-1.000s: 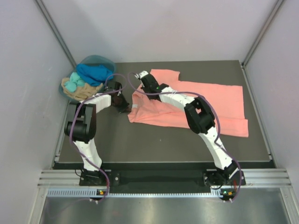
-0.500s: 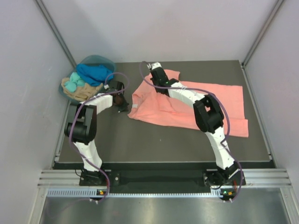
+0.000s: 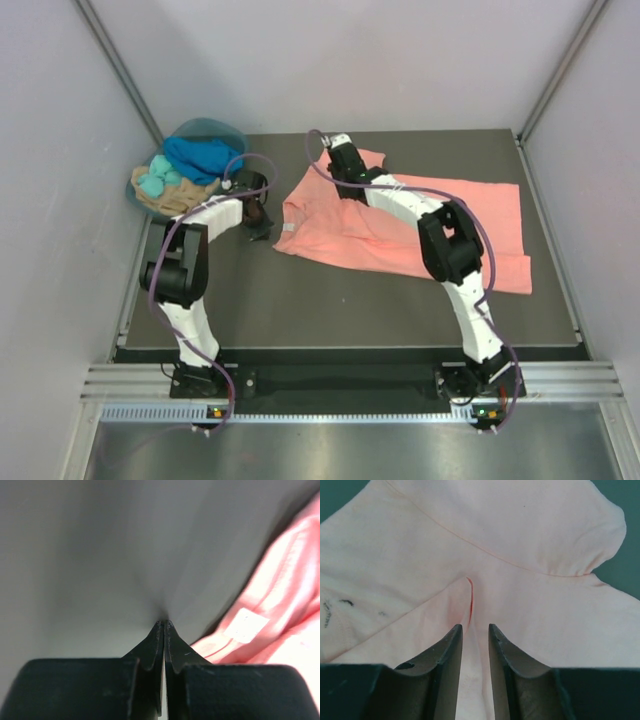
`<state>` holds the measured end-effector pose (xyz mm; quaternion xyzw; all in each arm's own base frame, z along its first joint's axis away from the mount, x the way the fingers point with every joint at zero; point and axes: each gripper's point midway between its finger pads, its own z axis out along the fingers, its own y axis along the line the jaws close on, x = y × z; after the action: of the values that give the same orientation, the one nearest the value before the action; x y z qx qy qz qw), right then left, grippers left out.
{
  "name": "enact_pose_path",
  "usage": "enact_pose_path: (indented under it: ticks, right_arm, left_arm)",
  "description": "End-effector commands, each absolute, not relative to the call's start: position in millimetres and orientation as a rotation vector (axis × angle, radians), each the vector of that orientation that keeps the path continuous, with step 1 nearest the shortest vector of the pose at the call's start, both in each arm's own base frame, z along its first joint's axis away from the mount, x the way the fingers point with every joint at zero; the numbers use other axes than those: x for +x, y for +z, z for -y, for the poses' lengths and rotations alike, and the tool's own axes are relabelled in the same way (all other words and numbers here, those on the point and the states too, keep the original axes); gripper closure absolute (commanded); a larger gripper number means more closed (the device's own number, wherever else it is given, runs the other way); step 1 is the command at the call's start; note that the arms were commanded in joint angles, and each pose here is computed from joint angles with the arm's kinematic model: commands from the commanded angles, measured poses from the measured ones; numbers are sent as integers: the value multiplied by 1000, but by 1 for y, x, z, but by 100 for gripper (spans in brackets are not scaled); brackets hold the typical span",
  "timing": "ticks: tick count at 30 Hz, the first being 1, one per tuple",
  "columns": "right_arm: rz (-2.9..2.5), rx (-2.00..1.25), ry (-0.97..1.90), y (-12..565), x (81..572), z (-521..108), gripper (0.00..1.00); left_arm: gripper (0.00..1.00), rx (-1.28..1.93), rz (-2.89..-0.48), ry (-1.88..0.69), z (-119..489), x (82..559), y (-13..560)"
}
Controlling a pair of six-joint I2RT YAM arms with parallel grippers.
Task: Fold and stack the t-shirts
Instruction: Fold the tshirt
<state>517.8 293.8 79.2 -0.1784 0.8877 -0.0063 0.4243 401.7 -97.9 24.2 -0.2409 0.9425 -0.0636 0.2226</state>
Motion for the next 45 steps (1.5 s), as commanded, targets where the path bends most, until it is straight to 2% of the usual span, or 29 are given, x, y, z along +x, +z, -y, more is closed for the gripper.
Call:
enact_pose_path:
  ticks: [1,4,8,10,15,20,27,34,40,45]
  right_arm:
    - [-2128,-443,29,141,511,-291,71]
    - [-2133,-508,61,137,488,-293,71]
    - [-2147,-631,103,122,457,-299,70]
    - [-2152,-670,131,116,448,-306,70]
    - [-2174,-724,181,99,434,-315,69]
    - [-2200,-735,186,84,429,-315,69]
    - [-2221,-750,159,64,422,-309,67]
    - [-2231,-768,138,51,415,-304,67]
    - [-2223,-774,149,52,411,-306,68]
    - [-2201,-750,175,63,410,-309,68]
  left_arm:
    - [96,-663,-2731,-29,82,375,19]
    - [87,-651,-2682,-79,86,385,48]
    - [87,-584,-2647,-249,110,386,75]
    - [87,-502,-2632,-484,145,378,86]
    - [89,-471,-2646,-668,185,352,79]
    - [90,-450,-2636,-603,193,348,67]
    - [92,-527,-2686,-308,156,340,22]
    - [94,-600,-2750,-186,142,323,2]
    - [91,-629,-2673,-257,146,328,38]
    - [91,-644,-2530,-459,168,352,90]
